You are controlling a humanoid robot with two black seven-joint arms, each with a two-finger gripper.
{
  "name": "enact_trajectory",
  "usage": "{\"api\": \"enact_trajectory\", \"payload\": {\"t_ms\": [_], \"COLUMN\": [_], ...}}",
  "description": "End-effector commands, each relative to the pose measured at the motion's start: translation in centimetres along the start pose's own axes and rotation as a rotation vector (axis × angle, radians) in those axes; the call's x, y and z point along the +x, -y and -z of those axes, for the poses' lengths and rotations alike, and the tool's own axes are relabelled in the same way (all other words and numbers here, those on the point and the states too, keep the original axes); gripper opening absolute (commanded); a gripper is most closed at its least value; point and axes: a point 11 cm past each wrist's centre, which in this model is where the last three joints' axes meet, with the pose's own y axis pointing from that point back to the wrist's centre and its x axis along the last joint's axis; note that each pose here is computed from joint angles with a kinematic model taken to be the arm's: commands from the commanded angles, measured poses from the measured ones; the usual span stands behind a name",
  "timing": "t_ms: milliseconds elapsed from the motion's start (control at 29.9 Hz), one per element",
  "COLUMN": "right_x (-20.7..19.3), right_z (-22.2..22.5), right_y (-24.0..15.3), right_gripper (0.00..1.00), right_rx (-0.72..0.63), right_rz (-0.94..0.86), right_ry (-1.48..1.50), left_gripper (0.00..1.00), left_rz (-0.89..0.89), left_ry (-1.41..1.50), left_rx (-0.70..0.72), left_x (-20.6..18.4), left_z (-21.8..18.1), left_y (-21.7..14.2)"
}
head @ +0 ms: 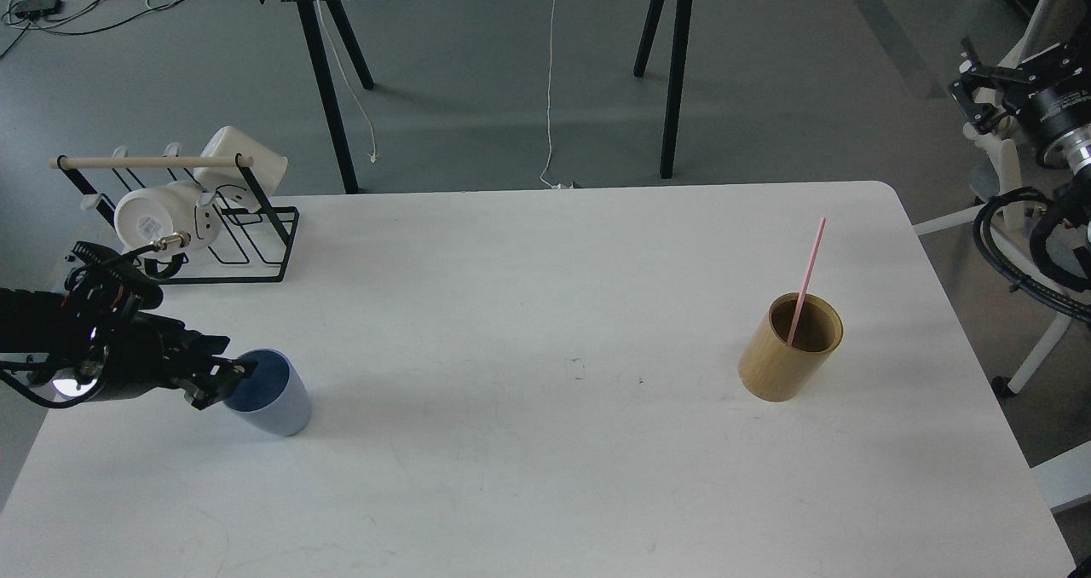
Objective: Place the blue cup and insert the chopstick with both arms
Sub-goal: 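Lower the left gripper and grasp the blue cup, then lift the blue cup, carry it toward the tan cup, set it down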
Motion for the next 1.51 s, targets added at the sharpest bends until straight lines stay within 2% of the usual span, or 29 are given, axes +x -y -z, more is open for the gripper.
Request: {"api": "enact_trajectory", "payload": {"t_ms": [0,201,368,502,669,903,1037,1204,1405,1472], "right_x": [0.3,0.3,0.3,0.5,0.4,0.2,-1.1,-2.4,-4.4,-4.9], "right_z": [-0.3,-0.3,-0.3,-0.3,-0.2,1.1,2.1,3.9,3.9,3.3], "right_y": [-0.2,-0.2,-0.2,-0.3,-0.3,0.1,0.9,1.7,2.8,3.1], "right_gripper": [0.99,0.99,0.99,0.99,0.99,0.99,0.99,0.99,0.99,0.99], "right_rx": [-0.005,-0.007,-0.006,-0.008,-0.001,0.021,0.036,0.057,0.033,0.02], "right_rz": [-0.007,-0.007,-0.008,-0.012,-0.009,-0.008,0.019,0.049,0.092,0.102], "right_ry": [0.001,0.001,-0.001,-0.001,0.004,-0.005,-0.016,-0.04,-0.07,-0.075], "left_gripper": [0.35,0.34,0.24,0.07,0.05,0.05,0.04,0.04,0.04,0.05], "left_rz": [0.002,0.012,0.01,0.017,0.032,-0.125,-0.238,-0.317,-0.331,-0.309], "left_ry": [0.0,-0.023,-0.024,-0.025,-0.037,0.041,0.139,0.242,0.284,0.292], "left_rx": [0.001,-0.001,-0.008,-0.011,-0.019,-0.116,-0.2,-0.316,-0.371,-0.379], "left_x": [0.0,-0.5,-0.3,-0.2,0.8,9.5,16.0,21.2,23.2,23.0], "left_z": [0.1,0.1,-0.1,-0.2,-0.1,-2.2,-6.4,-14.1,-22.0,-23.1], "left_y": [0.0,1.5,1.8,1.9,1.4,-0.4,0.5,2.9,6.8,7.9]}}
